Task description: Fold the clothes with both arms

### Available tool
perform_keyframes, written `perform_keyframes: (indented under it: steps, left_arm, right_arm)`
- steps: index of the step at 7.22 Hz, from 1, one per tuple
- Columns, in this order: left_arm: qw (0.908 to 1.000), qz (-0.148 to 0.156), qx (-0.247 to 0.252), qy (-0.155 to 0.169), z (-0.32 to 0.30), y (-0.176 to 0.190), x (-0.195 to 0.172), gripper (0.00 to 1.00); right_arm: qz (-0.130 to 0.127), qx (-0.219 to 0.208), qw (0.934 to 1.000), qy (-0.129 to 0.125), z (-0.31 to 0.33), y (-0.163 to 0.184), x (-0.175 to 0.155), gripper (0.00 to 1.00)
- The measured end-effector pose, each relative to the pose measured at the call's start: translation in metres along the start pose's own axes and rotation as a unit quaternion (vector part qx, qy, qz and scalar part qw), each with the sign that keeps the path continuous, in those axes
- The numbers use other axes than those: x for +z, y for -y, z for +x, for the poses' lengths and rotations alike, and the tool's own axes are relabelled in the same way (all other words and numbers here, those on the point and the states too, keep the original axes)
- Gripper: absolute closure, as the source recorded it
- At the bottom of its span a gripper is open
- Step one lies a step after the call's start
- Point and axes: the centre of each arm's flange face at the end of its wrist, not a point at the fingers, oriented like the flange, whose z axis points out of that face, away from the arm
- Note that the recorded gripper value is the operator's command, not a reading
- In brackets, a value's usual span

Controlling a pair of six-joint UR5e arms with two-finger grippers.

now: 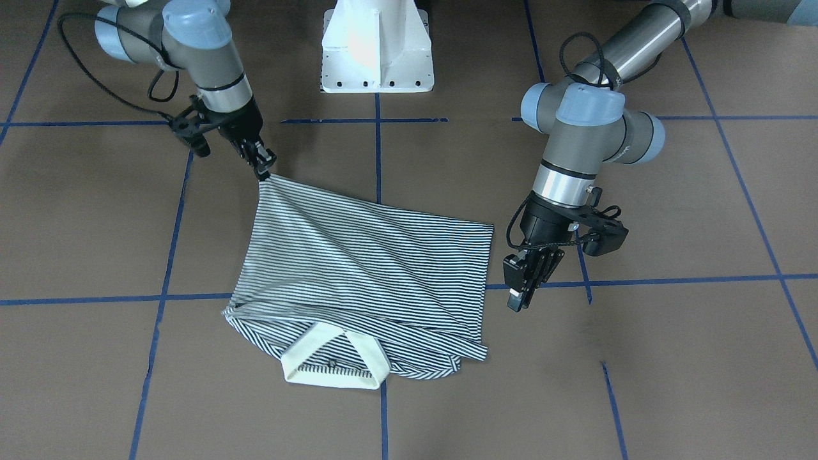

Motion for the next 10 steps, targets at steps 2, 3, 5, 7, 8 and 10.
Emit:
perform_keyframes:
  steps: [2,3,5,7,8,10]
  left_arm:
    - [1.0,-0.008,0.002,-0.006,0.001,-0.006,-0.004,0.71]
    - [0.9998,-0.014,0.003,-0.009,0.003,-0.014,-0.006,0.71]
    - [0.9989,-0.042,0.006,-0.021,0.011,-0.03,-0.016,0.71]
    - [0.9968,-0.071,0.008,-0.037,0.017,-0.038,-0.04,0.67]
    - [0.9961,-0.08,0.009,-0.035,0.014,-0.046,-0.047,0.63]
    - [0.9944,-0.103,0.019,0.016,0.007,-0.087,-0.066,0.55]
  right_arm:
    - [-0.049,-0.036,0.9956,-0.071,0.054,-0.093,-0.056,1.0]
    - [-0.066,-0.05,0.9914,-0.102,0.075,-0.12,-0.067,0.01]
    - [-0.078,-0.064,0.9866,-0.128,0.097,-0.138,-0.074,0.0]
    - [-0.081,-0.053,0.9893,-0.109,0.087,-0.125,-0.09,0.0]
    - [-0.071,-0.036,0.9932,-0.084,0.07,-0.102,-0.103,0.0]
    - [-0.045,-0.043,0.9978,-0.024,0.018,-0.033,-0.132,0.0]
